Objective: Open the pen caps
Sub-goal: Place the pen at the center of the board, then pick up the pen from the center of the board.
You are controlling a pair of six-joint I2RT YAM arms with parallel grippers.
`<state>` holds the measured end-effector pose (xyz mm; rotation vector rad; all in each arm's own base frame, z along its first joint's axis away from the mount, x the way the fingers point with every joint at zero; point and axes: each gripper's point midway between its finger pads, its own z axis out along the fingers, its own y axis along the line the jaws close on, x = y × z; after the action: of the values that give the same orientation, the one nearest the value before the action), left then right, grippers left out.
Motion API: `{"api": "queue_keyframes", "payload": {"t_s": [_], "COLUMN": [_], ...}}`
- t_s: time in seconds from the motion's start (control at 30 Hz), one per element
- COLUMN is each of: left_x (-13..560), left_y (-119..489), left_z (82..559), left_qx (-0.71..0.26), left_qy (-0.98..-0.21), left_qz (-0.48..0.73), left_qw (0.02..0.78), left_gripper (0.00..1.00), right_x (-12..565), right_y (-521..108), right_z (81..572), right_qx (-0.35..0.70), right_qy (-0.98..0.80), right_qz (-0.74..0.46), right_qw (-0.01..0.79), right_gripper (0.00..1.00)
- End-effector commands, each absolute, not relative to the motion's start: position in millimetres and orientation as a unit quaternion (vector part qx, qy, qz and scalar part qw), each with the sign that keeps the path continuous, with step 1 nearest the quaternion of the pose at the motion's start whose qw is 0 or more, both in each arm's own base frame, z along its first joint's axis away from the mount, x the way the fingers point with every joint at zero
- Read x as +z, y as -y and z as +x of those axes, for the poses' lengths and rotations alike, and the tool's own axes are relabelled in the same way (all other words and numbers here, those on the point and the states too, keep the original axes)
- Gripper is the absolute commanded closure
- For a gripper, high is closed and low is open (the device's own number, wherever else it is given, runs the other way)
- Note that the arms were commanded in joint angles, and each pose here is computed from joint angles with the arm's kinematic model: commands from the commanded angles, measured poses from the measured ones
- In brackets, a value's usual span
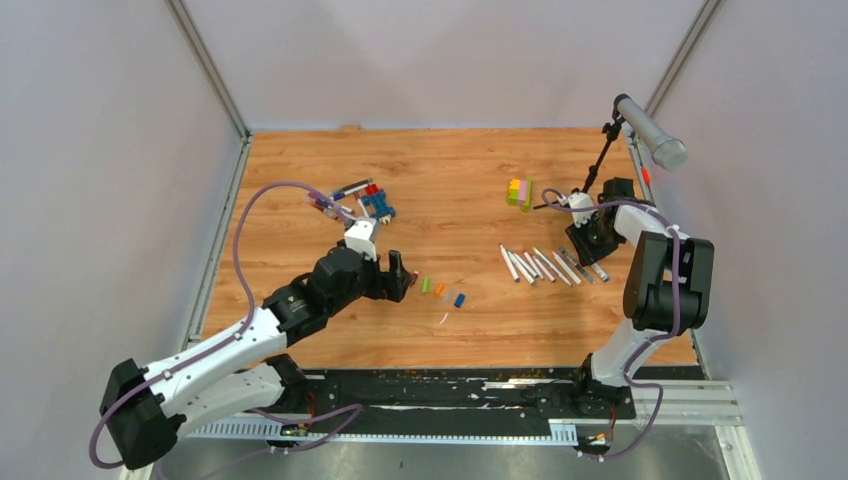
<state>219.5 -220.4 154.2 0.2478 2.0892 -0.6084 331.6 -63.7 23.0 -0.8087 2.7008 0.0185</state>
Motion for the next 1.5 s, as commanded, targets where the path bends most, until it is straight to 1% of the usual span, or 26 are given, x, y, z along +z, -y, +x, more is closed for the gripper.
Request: {"api": "queue_keyframes", "payload": {"t_s": [0.0,0.1,0.23,0.37,0.53,0.63,0.7,0.9,1.03,1.1,1.2,1.33,1.47], "left_x": [173,178,184,187,187,180,172,145,133,131,123,99,83], "left_y": [213,202,184,166,145,135,122,84,70,62,45,23,12], "left_z": [224,229,241,260,288,308,323,362,385,398,413,428,440], "left_qx": [-0.263,-0.257,-0.247,-0.248,-0.252,-0.243,-0.220,-0.120,-0.104,-0.102,-0.078,-0.011,0.040], "left_qy": [-0.833,-0.831,-0.826,-0.825,-0.827,-0.838,-0.849,-0.885,-0.892,-0.891,-0.893,-0.913,-0.932], "left_qz": [0.086,0.070,0.045,0.005,-0.055,-0.078,-0.104,-0.178,-0.209,-0.221,-0.246,-0.265,-0.252], "left_qw": [0.479,0.489,0.504,0.507,0.499,0.482,0.469,0.413,0.387,0.383,0.368,0.309,0.259], "left_gripper": [0.00,0.00,0.00,0.00,0.00,0.00,0.00,0.00,0.01,0.04,0.05,0.05,0.08], "right_x": [46,65,101,141,187,199,195,176,170,168,165,164,161], "right_y": [66,61,33,-12,-78,-101,-104,-96,-90,-87,-85,-84,-85], "right_z": [340,337,330,313,280,262,257,254,256,257,257,258,258], "right_qx": [-0.008,-0.003,0.052,0.140,0.279,0.335,0.341,0.315,0.293,0.284,0.277,0.273,0.274], "right_qy": [-0.943,-0.941,-0.927,-0.899,-0.830,-0.782,-0.774,-0.791,-0.801,-0.804,-0.806,-0.807,-0.808], "right_qz": [-0.274,-0.269,-0.271,-0.282,-0.322,-0.349,-0.353,-0.354,-0.355,-0.355,-0.356,-0.357,-0.358], "right_qw": [0.188,0.207,0.255,0.305,0.359,0.392,0.400,0.386,0.383,0.383,0.383,0.383,0.379], "right_gripper": [0.62,0.61,0.61,0.60,0.60,0.58,0.56,0.56,0.56,0.56,0.56,0.56,0.56]}}
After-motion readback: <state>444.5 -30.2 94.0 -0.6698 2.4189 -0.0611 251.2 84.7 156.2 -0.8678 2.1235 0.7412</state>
